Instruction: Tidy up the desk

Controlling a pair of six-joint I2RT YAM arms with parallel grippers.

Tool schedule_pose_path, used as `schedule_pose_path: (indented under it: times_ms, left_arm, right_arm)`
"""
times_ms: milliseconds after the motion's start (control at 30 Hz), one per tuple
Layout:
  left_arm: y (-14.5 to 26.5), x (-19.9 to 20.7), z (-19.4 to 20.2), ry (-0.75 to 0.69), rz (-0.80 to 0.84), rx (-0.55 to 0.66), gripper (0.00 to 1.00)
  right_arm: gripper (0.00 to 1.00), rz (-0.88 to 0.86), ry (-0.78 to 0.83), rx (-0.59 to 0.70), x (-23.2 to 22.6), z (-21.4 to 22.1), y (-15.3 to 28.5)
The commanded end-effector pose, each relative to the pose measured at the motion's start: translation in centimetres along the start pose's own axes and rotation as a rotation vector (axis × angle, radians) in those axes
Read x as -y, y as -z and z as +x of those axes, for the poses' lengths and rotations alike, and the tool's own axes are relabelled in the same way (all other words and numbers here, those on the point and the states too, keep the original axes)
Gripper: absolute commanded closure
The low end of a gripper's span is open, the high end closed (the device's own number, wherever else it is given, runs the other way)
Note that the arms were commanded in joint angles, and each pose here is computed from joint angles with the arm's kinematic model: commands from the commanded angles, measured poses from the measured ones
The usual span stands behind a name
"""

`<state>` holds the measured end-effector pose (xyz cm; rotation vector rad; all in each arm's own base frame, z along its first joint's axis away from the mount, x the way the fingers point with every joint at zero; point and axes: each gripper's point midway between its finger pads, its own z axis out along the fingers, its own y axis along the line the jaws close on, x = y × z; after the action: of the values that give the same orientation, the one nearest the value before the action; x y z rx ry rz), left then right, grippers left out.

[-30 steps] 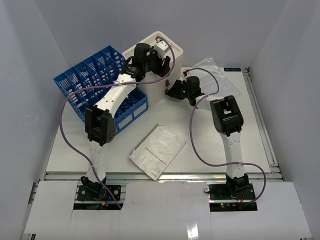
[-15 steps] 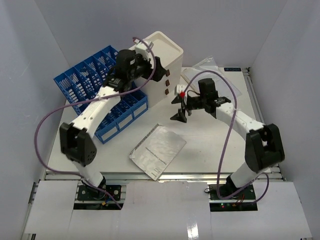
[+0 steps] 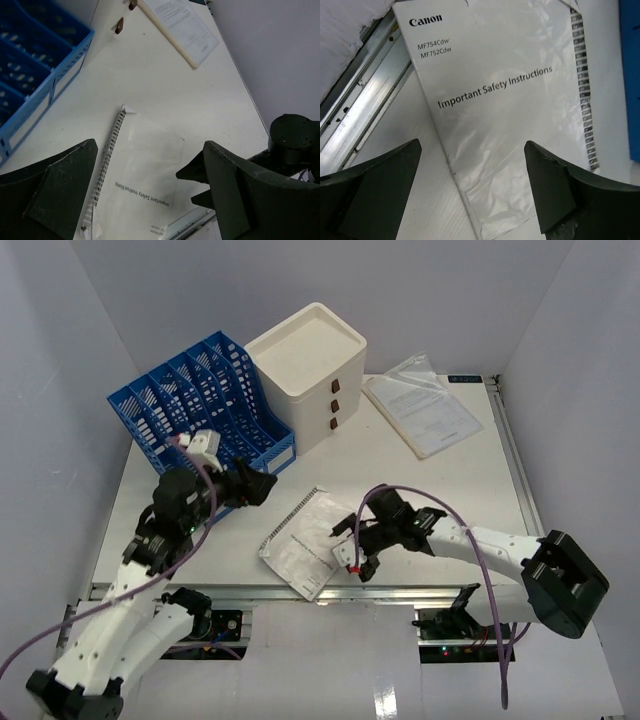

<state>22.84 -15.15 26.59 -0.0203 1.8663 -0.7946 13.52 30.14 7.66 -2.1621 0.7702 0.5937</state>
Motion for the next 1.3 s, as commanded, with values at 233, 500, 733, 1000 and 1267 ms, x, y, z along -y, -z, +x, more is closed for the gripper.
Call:
schedule_pose_path:
  times_ms: [233, 500, 733, 1000, 1267]
  left_arm:
    - [5.7, -4.8, 2.5, 0.349, -0.284, 0.067, 0.02]
    - [6.1, -6.3, 4.0, 0.481, -0.397, 0.041, 0.02]
    - [5.5, -6.3, 5.5, 0.559, -0.370, 0.026, 0.05]
    - [3.3, -6.5, 8.7, 0.750, -0.374, -0.050, 0.03]
    - [-0.4, -4.9, 10.6, 0.864, -0.307, -0.179, 0.02]
  right_arm:
    - [0.08, 0.112, 0.209, -0.139, -0.1, -1.4, -6.1]
    - [0.24, 0.229, 0.162, -0.170, 1.6, -1.2, -7.9]
    - [0.69, 0.219, 0.106, -0.092, 0.3, -2.6, -7.9]
    - [0.87, 0.347, -0.027, 0.022, 3.8, -5.4, -4.7]
    - [0.92, 0.523, -0.180, 0.065, 9.2, -4.7, -0.2]
